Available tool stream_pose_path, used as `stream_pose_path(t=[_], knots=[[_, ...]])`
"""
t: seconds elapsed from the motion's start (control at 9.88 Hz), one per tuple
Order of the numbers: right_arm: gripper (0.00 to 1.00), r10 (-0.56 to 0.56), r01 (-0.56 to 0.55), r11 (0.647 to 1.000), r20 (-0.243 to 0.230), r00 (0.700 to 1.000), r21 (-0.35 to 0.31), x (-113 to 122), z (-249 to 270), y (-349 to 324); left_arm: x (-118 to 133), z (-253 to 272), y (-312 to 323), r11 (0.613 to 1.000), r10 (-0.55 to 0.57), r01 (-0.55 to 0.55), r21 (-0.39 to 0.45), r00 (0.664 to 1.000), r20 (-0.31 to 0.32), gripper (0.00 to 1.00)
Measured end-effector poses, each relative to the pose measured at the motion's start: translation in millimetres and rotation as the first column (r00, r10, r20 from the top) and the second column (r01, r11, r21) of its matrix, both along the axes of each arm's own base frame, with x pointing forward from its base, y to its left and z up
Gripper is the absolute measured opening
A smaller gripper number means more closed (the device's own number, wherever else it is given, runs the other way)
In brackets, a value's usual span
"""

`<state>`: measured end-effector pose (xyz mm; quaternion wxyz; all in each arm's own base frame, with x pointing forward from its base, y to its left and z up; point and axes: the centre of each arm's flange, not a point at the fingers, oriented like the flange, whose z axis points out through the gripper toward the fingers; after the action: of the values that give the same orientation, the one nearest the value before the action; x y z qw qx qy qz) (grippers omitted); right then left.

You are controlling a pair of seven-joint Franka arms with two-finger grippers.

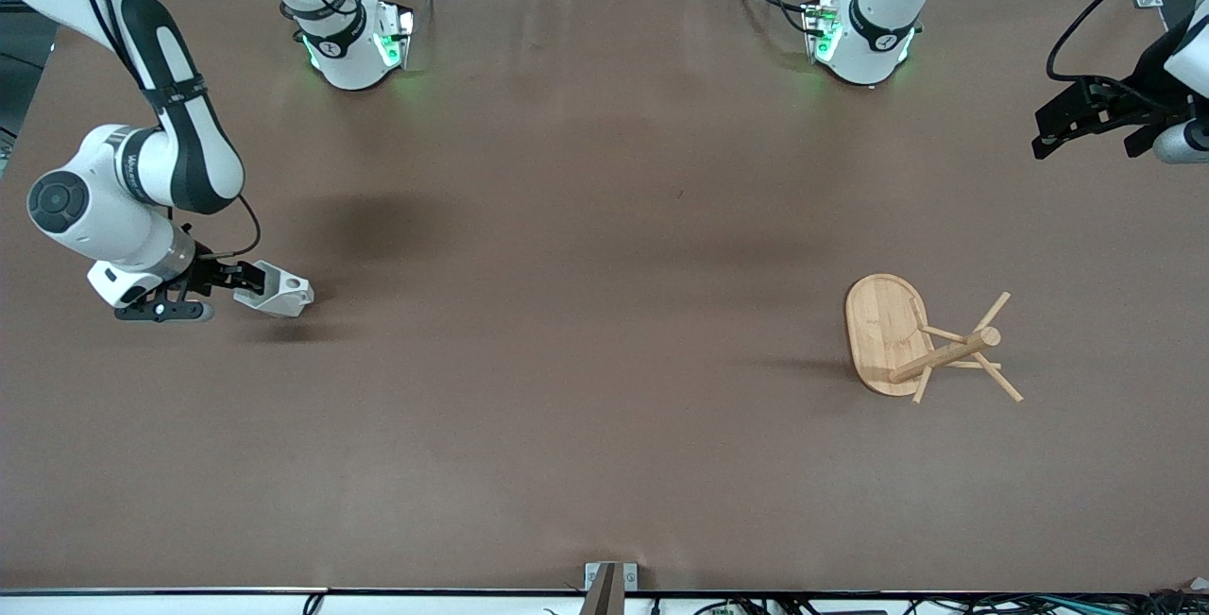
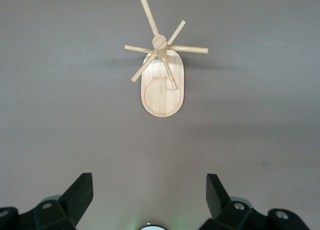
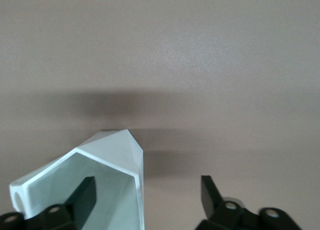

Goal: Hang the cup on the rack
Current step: 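Lift the white cup with the right gripper toward the table middle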

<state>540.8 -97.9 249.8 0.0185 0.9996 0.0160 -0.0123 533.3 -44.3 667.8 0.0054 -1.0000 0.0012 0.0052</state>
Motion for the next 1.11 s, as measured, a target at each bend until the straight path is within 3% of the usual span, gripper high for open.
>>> stream_pose_path(t=[0.2,0.41,0.51,0.71,0.91,1.11], knots=[[0.74,0.005,-0.005,1.000,0.003,1.000,-0.002,1,-10,0,0,0,0,1.000,0.000,0.000,0.000,1.000,0.000,1.00],[0.48,0.008,-0.008,1.000,-0.008,1.000,-0.001,0,-18,1,0,-1,0,1.000,0.000,0.000,0.000,1.000,-0.002,1.00],[0.44,0.010,-0.010,1.000,-0.016,1.000,0.000,-1,-22,1,0,-1,0,1.000,0.000,0.000,0.000,1.000,-0.002,1.00],[0.11,0.013,-0.013,1.000,-0.022,1.000,0.001,-1,-25,3,0,-1,0,1.000,0.000,0.000,0.000,1.000,-0.003,1.00],[0.05,0.023,-0.023,1.000,-0.018,1.000,0.004,3,-18,7,0,-1,0,1.000,0.000,0.000,0.000,1.000,-0.004,1.00],[0.05,0.025,-0.024,1.000,-0.068,0.997,0.012,12,-6,8,0,-1,0,1.000,0.000,0.000,0.000,1.000,-0.006,1.00]])
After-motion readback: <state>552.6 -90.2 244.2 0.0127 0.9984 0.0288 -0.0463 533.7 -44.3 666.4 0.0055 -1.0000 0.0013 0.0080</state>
